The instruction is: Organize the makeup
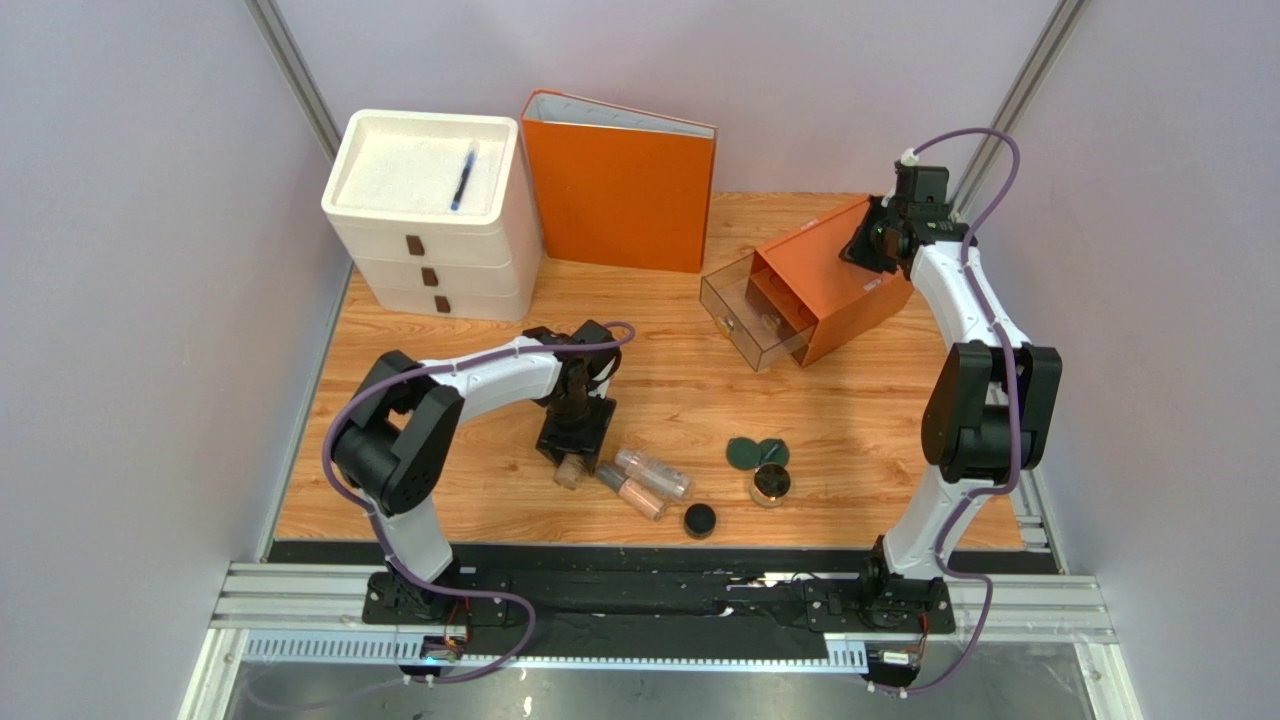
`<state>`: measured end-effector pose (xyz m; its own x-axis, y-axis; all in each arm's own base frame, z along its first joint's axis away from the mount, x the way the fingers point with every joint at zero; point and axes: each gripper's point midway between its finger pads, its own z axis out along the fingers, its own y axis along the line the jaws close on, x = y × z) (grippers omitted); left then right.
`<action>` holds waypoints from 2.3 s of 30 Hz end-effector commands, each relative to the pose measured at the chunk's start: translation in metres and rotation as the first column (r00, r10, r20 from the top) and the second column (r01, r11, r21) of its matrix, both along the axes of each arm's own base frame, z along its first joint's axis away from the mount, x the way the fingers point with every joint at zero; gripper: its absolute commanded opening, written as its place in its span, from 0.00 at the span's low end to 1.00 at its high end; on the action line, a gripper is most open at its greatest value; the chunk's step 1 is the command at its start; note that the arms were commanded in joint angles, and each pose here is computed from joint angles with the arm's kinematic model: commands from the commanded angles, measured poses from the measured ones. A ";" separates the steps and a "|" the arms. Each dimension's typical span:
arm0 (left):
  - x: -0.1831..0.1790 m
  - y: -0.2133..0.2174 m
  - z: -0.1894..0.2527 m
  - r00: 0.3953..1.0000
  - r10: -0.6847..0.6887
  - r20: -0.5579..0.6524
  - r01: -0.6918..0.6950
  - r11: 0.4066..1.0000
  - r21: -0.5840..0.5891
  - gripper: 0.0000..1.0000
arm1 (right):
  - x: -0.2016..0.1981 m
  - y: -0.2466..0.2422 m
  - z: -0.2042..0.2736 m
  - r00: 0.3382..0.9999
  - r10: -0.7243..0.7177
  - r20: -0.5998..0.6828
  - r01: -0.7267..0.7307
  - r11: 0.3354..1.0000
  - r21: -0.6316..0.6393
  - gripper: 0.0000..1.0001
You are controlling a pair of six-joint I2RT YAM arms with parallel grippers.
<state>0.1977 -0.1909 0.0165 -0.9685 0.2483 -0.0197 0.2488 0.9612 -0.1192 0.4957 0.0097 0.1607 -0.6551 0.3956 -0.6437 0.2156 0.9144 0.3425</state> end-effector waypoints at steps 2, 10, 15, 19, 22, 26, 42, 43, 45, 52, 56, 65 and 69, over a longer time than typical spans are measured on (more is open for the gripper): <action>0.010 -0.006 -0.005 1.000 0.002 0.017 -0.002 1.000 0.015 0.56 | -0.071 0.009 -0.105 0.913 0.039 -0.405 -0.038 0.999 0.011 0.00; 0.025 0.005 0.004 0.997 0.025 0.075 -0.032 0.994 0.103 0.00 | -0.069 0.009 -0.105 0.914 0.040 -0.404 -0.038 0.999 0.014 0.00; 0.078 -0.040 0.063 0.972 0.043 0.233 -0.032 0.998 -0.052 0.00 | -0.069 0.010 -0.104 0.915 0.041 -0.402 -0.037 0.999 0.017 0.00; 0.124 -0.107 0.134 0.946 0.081 0.314 0.017 0.954 -0.299 0.00 | -0.069 0.010 -0.105 0.913 0.044 -0.405 -0.039 0.999 0.022 0.00; 0.151 -0.154 0.183 0.928 0.098 0.361 0.090 0.877 -0.471 0.00 | -0.068 0.011 -0.104 0.915 0.048 -0.400 -0.041 0.999 0.025 0.00; 0.173 -0.203 0.219 0.932 0.113 0.344 0.137 0.770 -0.623 0.00 | -0.069 0.012 -0.105 0.913 0.051 -0.404 -0.043 0.999 0.028 0.00; 0.206 -0.291 0.223 0.965 0.182 0.188 0.070 0.512 -0.856 0.28 | -0.072 0.013 -0.106 0.910 0.058 -0.410 -0.048 0.998 0.033 0.00; 0.206 -0.291 0.223 0.966 0.183 0.186 0.068 0.510 -0.858 0.44 | -0.072 0.013 -0.107 0.910 0.059 -0.410 -0.050 0.998 0.033 0.00; 0.207 -0.292 0.224 0.966 0.182 0.186 0.069 0.507 -0.859 0.56 | -0.072 0.013 -0.106 0.910 0.058 -0.410 -0.048 0.998 0.033 0.00; 0.204 -0.287 0.231 0.957 0.169 0.235 0.115 0.523 -0.844 0.71 | -0.073 0.013 -0.107 0.909 0.060 -0.413 -0.051 0.998 0.032 0.00; 0.202 -0.275 0.233 0.949 0.157 0.272 0.143 0.555 -0.819 0.71 | -0.073 0.013 -0.108 0.908 0.061 -0.415 -0.051 0.998 0.036 0.00; 0.151 -0.188 0.208 0.903 0.023 0.428 0.266 0.752 -0.602 0.72 | -0.072 0.013 -0.104 0.911 0.063 -0.407 -0.055 0.998 0.032 0.00; 0.145 -0.172 0.206 0.883 0.010 0.469 0.284 0.785 -0.551 0.72 | -0.072 0.012 -0.107 0.909 0.062 -0.412 -0.055 0.998 0.029 0.00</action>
<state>0.3441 -0.3846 0.2102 -0.8555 0.1150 -0.5049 0.4479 0.6538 -0.6099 0.4986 0.0123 0.1612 -0.6613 0.3877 -0.6422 0.1892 0.9146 0.3574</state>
